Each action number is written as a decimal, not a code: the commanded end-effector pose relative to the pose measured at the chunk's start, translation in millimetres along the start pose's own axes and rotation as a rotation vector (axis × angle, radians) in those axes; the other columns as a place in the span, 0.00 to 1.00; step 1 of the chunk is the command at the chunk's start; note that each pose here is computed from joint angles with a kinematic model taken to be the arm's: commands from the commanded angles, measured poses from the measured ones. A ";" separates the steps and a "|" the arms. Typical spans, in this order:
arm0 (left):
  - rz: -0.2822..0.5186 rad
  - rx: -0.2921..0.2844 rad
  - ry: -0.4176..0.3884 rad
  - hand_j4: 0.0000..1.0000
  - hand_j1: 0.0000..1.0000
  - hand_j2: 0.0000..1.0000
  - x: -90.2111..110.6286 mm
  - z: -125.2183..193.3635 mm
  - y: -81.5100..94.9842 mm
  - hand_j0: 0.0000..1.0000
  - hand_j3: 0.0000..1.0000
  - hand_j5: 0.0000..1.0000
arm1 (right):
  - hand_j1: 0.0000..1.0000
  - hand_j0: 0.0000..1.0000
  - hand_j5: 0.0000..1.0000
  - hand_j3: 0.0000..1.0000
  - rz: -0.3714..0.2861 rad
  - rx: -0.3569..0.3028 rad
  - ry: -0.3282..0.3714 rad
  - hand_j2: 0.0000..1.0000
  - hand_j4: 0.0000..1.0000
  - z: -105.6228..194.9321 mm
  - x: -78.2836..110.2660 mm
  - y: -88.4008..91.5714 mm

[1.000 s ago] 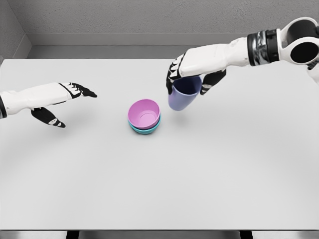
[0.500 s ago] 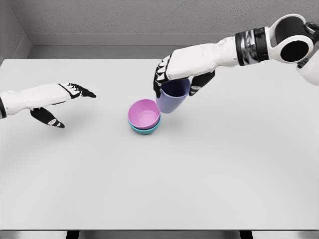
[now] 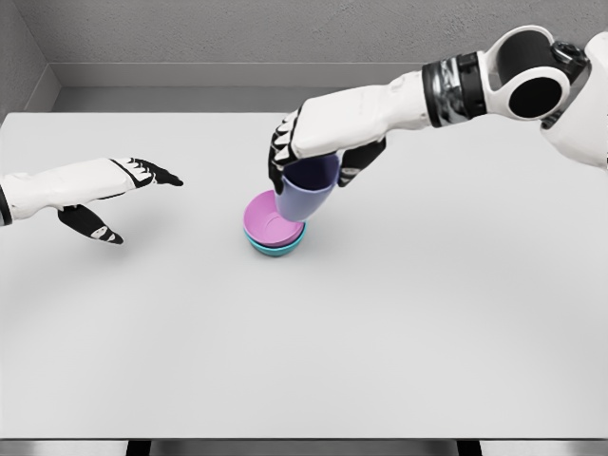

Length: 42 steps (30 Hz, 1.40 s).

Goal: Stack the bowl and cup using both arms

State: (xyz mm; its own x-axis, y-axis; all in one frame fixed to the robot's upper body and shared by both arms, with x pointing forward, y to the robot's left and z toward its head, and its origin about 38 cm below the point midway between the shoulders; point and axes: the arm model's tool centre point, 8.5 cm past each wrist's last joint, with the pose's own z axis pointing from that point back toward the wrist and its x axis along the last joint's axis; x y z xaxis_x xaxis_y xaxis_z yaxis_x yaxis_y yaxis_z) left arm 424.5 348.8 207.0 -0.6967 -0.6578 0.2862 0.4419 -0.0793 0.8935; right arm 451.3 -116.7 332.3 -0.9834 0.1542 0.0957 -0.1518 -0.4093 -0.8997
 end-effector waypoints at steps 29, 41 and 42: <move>0.006 0.002 0.003 1.00 1.00 1.00 -0.7 1.6 0.2 1.00 1.00 1.00 | 0.62 0.62 0.62 0.62 -0.028 0.007 -0.030 0.62 0.62 -26.9 -2.3 2.2; 0.005 0.002 0.004 1.00 1.00 1.00 -1.0 2.1 0.3 1.00 1.00 1.00 | 0.62 0.62 0.62 0.62 -0.037 0.008 -0.030 0.62 0.62 -34.1 -5.8 1.4; 0.005 0.002 0.004 1.00 1.00 1.00 -1.0 2.1 0.3 1.00 1.00 1.00 | 0.62 0.62 0.62 0.62 -0.037 0.009 -0.028 0.62 0.62 -34.0 -6.3 1.7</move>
State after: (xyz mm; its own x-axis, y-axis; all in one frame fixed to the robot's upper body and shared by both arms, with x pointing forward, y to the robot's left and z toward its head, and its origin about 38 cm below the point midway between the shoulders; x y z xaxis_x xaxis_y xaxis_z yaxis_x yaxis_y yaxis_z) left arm 424.0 350.5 207.0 -0.6946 -0.6608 0.2844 0.4431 -0.0814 0.8928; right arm 459.7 -88.3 315.2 -0.9808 0.1404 0.1354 -0.1827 -0.4175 -0.8901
